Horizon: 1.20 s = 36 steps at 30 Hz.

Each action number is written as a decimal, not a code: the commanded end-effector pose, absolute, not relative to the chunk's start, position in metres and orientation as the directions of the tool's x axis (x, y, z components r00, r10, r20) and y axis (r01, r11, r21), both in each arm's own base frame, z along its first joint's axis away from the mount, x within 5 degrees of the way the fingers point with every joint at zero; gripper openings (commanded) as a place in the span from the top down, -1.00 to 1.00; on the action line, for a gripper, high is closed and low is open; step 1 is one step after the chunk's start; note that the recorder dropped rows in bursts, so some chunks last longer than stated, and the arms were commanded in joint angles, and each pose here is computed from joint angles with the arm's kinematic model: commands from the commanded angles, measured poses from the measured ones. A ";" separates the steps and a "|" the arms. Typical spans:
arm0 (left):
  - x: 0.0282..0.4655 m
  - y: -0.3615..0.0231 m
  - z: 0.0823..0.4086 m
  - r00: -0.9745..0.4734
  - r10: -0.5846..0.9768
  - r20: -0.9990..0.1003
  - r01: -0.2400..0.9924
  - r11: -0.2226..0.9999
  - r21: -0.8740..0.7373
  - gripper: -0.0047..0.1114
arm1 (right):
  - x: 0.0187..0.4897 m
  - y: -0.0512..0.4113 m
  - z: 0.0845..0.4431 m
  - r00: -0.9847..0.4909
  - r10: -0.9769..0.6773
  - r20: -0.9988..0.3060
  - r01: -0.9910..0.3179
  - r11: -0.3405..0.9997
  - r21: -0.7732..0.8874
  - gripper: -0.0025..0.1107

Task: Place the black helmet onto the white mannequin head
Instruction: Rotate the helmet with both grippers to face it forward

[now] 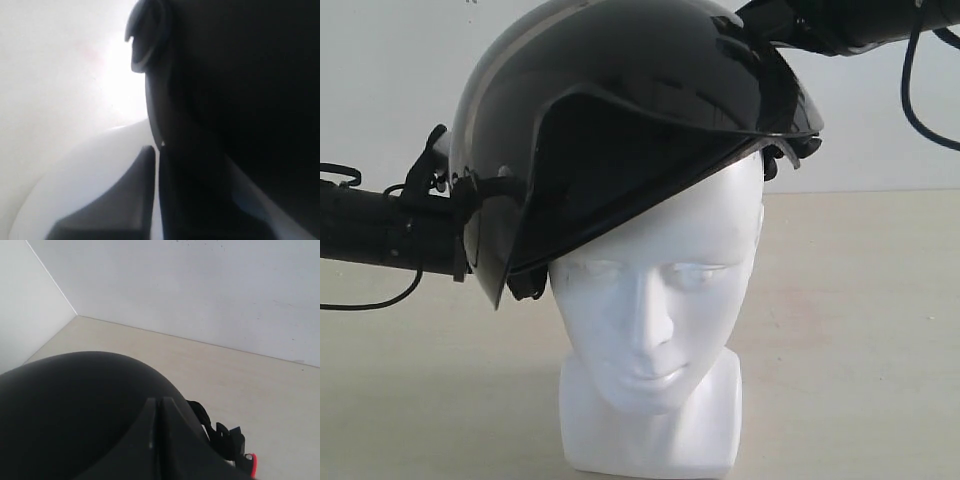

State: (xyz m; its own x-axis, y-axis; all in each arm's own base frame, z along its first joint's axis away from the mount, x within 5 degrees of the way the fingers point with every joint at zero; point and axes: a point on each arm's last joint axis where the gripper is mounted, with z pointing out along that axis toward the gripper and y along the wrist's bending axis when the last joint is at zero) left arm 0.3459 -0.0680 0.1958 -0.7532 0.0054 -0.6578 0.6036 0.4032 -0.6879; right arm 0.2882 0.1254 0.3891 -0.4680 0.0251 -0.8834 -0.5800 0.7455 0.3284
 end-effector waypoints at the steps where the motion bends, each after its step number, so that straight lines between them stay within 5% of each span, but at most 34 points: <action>1: 0.348 -0.075 0.212 -0.738 -0.064 -0.672 0.611 0.358 -0.705 0.84 | 0.286 0.127 0.388 -0.484 0.005 -0.875 -0.597 0.730 0.334 0.96; 36: 0.338 -0.058 0.285 -0.614 -0.144 -0.776 0.686 0.389 -0.615 0.84 | 0.272 0.126 0.385 -0.579 -0.059 -0.813 -0.586 0.723 0.366 0.96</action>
State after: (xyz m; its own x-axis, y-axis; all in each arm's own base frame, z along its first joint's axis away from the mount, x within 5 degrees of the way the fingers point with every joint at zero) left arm 0.3437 -0.0486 0.2583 -0.6369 -0.1091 -0.7631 0.6253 0.5058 -0.5942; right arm 0.2795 0.1211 0.3900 -0.5234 -0.0095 -0.8521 -0.5641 0.7533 0.3381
